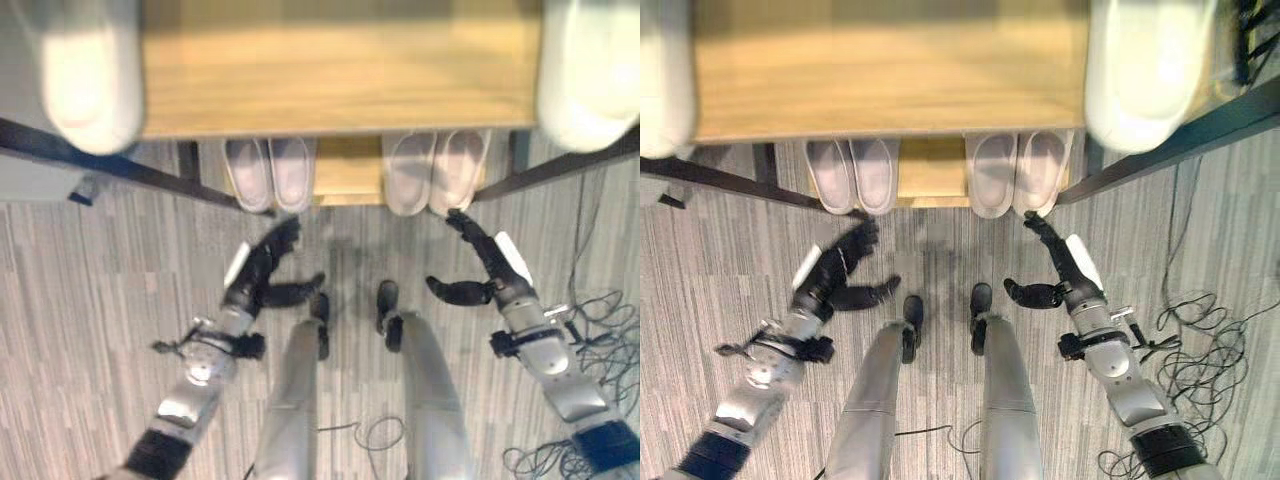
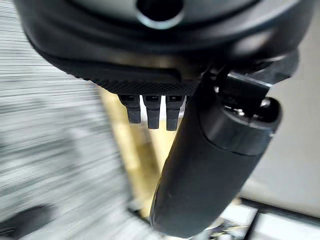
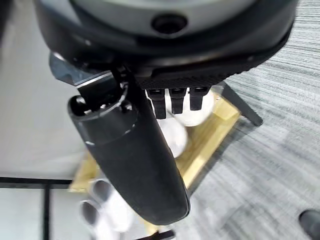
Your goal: Arrange the slippers neatly on the shoe rack.
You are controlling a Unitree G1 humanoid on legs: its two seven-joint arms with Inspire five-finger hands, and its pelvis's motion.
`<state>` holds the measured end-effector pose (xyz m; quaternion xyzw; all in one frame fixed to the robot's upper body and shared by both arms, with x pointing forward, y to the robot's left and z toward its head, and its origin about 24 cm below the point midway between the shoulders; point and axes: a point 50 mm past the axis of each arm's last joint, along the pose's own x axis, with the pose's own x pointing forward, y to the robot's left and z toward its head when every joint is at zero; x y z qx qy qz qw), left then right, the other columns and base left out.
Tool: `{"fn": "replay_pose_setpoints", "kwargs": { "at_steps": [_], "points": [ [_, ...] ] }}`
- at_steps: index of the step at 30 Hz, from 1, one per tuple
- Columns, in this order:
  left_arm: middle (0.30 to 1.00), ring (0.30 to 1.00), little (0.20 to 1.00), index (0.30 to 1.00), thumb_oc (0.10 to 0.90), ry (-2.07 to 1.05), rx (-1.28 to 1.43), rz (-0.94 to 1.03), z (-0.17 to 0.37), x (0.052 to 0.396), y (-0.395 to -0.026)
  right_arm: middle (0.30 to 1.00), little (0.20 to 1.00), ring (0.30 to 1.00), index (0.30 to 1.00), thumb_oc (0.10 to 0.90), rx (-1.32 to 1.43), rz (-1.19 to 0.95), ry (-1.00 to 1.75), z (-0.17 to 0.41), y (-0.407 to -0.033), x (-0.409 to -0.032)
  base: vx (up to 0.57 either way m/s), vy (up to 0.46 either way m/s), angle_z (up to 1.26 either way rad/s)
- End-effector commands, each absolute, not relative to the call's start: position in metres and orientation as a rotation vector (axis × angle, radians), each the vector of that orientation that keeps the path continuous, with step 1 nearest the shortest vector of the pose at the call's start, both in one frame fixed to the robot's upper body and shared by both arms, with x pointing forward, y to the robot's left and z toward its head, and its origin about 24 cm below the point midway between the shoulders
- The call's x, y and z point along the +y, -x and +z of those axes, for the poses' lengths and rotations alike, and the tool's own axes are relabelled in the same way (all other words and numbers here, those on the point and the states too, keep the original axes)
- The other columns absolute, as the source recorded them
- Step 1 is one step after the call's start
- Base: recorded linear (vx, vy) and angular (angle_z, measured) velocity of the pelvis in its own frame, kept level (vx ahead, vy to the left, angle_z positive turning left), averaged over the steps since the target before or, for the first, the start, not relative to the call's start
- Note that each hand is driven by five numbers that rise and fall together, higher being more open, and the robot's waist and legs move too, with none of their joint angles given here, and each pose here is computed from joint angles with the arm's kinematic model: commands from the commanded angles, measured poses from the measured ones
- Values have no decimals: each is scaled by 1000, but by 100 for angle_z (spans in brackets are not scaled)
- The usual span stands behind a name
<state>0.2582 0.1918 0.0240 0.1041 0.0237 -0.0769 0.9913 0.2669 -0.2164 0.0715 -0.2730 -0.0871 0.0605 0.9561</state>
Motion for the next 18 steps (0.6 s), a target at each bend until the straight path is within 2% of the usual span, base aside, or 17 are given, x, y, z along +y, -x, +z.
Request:
{"fn": "replay_pose_setpoints", "kwargs": {
  "at_steps": [1,8,12,15,18],
  "points": [
    [900,900,900,900,800,-275,69,-166,6,190,-249,900,900,900,900,800,-171,172,541,60,-256,-213,205,-144,16],
    [900,900,900,900,800,-397,442,-115,-76,200,-198,900,900,900,900,800,54,221,484,4,-234,-201,165,-77,15],
    [900,900,900,900,800,-440,546,-111,-95,202,-183,900,900,900,900,800,96,260,459,-8,-229,-191,128,-27,2],
    [900,900,900,900,800,-476,739,-103,-127,203,-152,900,900,900,900,800,125,385,343,-18,-220,-160,165,3,8],
    [900,900,900,900,800,-470,802,-86,-135,203,-142,900,900,900,900,800,127,425,309,-19,-219,-149,67,7,-1]
  ]
}}
